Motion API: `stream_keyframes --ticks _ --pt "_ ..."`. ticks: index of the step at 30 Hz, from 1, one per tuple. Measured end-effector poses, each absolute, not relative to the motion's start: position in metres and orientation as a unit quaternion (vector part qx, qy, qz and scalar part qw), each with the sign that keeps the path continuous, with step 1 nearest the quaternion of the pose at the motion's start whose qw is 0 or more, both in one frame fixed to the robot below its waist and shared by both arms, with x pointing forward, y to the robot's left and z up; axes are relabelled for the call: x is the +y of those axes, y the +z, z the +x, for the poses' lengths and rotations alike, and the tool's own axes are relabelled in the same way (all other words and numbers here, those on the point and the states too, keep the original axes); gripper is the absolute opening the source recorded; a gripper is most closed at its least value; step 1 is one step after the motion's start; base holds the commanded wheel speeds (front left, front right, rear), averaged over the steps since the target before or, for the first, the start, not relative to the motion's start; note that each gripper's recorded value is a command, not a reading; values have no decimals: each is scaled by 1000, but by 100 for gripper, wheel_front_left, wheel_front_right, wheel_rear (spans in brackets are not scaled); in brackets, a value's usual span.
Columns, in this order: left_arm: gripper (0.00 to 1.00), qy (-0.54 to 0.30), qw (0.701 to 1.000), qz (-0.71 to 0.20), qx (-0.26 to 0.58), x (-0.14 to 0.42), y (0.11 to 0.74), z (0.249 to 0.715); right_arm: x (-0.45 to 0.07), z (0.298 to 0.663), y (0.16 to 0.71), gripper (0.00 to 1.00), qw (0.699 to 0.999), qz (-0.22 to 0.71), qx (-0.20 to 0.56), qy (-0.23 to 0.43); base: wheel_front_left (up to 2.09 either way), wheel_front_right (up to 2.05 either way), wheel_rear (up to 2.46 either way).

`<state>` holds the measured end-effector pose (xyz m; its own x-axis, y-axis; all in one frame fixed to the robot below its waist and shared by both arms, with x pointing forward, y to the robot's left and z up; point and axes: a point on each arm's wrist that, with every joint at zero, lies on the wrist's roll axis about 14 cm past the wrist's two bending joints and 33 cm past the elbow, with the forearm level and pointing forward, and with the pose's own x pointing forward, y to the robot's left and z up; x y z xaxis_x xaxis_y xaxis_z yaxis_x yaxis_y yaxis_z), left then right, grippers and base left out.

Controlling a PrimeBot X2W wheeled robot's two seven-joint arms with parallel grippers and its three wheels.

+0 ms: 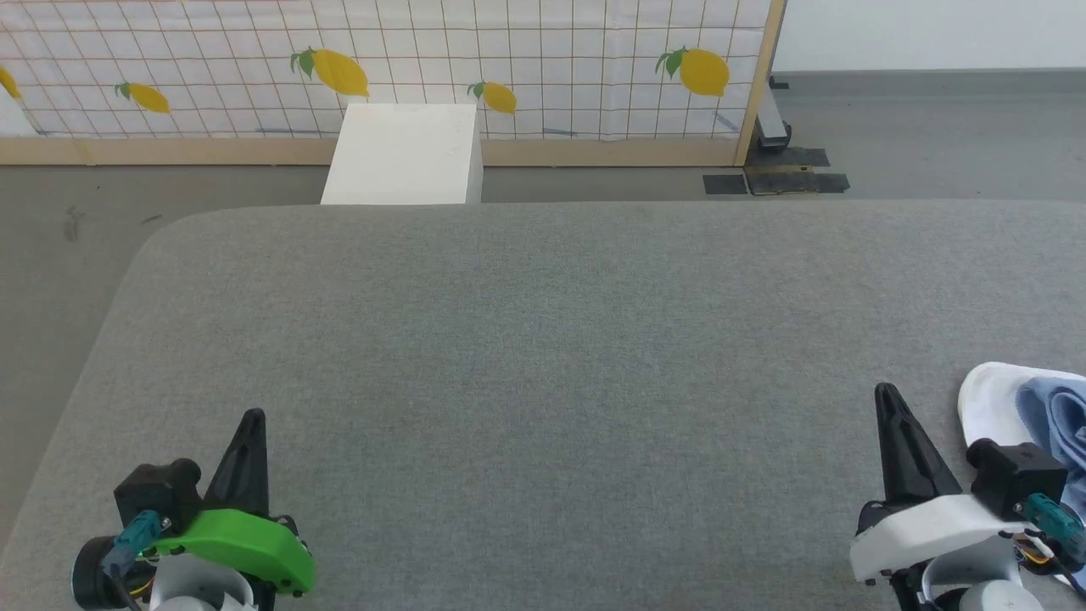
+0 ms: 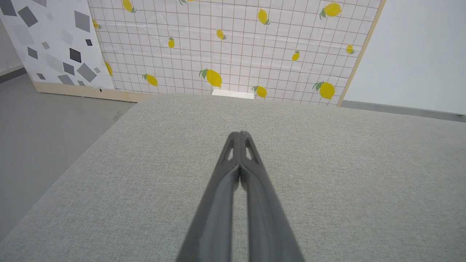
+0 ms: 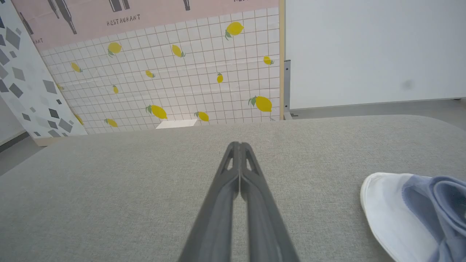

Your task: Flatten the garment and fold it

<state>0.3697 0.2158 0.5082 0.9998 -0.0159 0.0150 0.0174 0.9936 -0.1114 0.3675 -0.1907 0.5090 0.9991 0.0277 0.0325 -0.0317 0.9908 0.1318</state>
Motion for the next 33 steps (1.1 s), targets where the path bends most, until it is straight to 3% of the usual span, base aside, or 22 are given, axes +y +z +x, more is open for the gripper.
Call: stream_keyframes --ticks 33 --pt "0 -14 999 -31 -9 200 517 372 -181 370 516 0 999 39 -10 33 0 0 0"
